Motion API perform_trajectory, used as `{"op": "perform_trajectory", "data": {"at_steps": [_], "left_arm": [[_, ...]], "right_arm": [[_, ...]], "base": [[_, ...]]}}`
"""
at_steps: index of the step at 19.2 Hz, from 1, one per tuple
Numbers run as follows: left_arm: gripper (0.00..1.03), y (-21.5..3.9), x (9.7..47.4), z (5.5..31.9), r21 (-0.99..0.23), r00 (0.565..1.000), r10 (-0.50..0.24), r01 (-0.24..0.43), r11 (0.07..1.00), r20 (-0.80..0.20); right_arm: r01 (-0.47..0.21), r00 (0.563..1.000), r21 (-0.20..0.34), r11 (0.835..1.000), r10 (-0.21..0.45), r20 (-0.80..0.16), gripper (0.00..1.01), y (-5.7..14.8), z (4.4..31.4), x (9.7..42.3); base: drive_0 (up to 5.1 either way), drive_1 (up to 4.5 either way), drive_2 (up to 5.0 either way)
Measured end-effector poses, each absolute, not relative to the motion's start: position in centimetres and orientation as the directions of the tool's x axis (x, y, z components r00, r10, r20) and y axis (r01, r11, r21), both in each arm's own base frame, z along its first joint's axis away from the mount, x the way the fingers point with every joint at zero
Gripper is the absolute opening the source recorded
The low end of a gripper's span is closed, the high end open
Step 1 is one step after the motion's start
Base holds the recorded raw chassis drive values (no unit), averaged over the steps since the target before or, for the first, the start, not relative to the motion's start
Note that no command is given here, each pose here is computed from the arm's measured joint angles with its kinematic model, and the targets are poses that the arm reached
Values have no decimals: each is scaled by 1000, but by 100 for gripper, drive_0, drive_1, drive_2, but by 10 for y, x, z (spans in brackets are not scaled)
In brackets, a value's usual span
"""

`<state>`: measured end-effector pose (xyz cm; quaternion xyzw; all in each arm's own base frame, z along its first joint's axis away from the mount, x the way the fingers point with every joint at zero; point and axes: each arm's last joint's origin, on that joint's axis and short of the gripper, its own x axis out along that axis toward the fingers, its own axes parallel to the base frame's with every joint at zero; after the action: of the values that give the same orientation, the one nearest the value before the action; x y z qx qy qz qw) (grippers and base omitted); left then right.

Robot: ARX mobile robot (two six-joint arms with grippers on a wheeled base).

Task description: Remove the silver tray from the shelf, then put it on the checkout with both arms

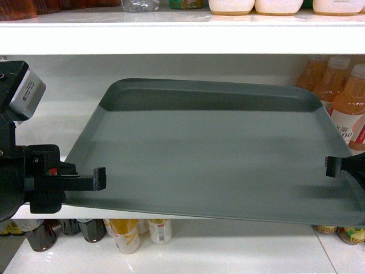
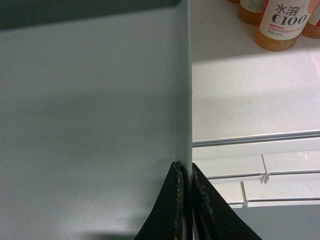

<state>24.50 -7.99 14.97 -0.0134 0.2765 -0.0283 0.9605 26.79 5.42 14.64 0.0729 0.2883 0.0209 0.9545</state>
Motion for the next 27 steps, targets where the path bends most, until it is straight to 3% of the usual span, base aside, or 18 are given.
{"op": "perform_trajectory", "data": {"at_steps": [4, 27], "left_arm": [[3, -80, 245, 150, -41, 846, -61, 47, 998, -530], [3, -79, 245, 150, -33, 848, -58, 48, 998, -527]], "right_arm": [[2, 833, 151, 988, 82, -547, 4, 54, 146, 268], [1, 833, 152, 988, 83, -547, 4, 55, 146, 268]], "base": [[2, -60, 64], [6, -388, 399]]}}
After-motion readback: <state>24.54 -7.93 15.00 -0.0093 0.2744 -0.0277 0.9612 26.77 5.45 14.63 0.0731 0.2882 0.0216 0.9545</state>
